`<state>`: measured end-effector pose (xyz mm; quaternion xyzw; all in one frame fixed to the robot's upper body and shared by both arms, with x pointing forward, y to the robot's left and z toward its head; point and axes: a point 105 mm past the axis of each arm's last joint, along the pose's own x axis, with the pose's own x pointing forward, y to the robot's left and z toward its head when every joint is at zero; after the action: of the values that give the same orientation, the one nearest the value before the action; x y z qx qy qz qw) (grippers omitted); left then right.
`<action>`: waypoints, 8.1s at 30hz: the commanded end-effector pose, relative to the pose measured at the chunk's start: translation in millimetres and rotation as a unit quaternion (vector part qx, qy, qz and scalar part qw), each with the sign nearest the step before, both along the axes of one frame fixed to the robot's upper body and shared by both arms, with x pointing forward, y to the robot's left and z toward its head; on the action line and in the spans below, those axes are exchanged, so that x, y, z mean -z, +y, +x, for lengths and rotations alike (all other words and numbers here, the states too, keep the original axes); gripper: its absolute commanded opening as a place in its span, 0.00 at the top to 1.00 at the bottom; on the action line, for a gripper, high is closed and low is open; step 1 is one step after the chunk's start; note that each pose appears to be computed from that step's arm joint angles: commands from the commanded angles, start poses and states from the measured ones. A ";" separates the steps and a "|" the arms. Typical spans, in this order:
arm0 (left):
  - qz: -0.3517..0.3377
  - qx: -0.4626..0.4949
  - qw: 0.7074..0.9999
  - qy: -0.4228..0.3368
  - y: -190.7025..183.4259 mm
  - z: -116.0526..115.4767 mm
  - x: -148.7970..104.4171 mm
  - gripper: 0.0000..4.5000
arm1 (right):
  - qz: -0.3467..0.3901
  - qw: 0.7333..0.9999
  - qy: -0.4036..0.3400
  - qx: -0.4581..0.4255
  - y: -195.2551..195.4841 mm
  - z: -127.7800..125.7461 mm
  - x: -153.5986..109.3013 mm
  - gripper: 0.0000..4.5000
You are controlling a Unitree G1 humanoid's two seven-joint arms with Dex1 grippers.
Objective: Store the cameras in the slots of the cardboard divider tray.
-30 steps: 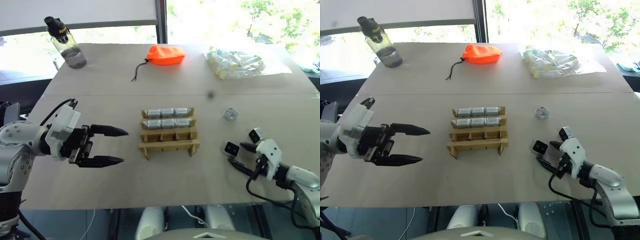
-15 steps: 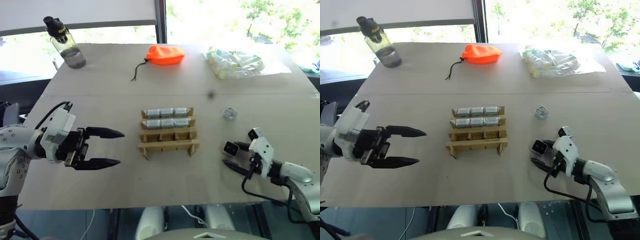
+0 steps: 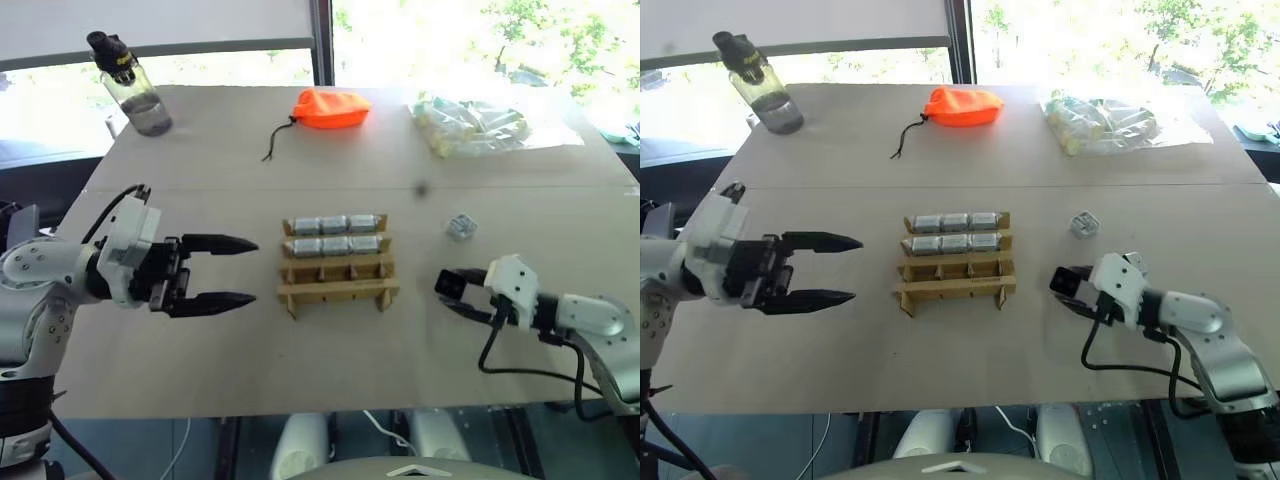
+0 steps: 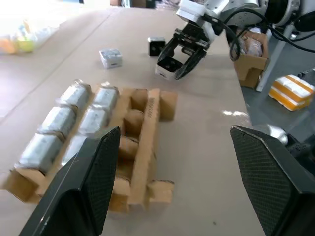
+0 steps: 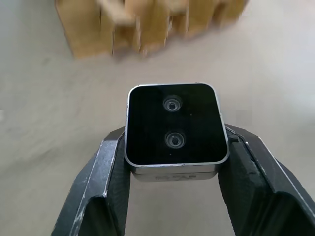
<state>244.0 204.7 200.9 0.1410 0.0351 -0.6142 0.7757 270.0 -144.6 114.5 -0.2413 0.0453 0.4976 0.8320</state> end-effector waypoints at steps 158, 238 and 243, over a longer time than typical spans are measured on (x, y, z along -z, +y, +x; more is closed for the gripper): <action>0.164 0.044 0.985 -0.019 -45.0 56.8 35.8 0.02 | 0.278 0.961 0.015 -0.009 -57.0 -96.2 28.2 0.04; 0.065 -0.115 0.991 -0.032 -9.5 -34.8 -2.5 0.00 | -0.002 0.980 0.029 -0.198 103.1 21.6 -63.1 0.85; 0.050 -0.173 0.983 -0.014 3.6 -46.8 4.1 0.00 | -0.042 0.971 0.048 -0.232 118.1 25.0 -50.3 0.85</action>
<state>201.5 208.3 188.0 0.1682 0.0943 -0.4762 0.8579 292.8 -30.7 155.6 -0.2379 0.0678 0.6824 0.6879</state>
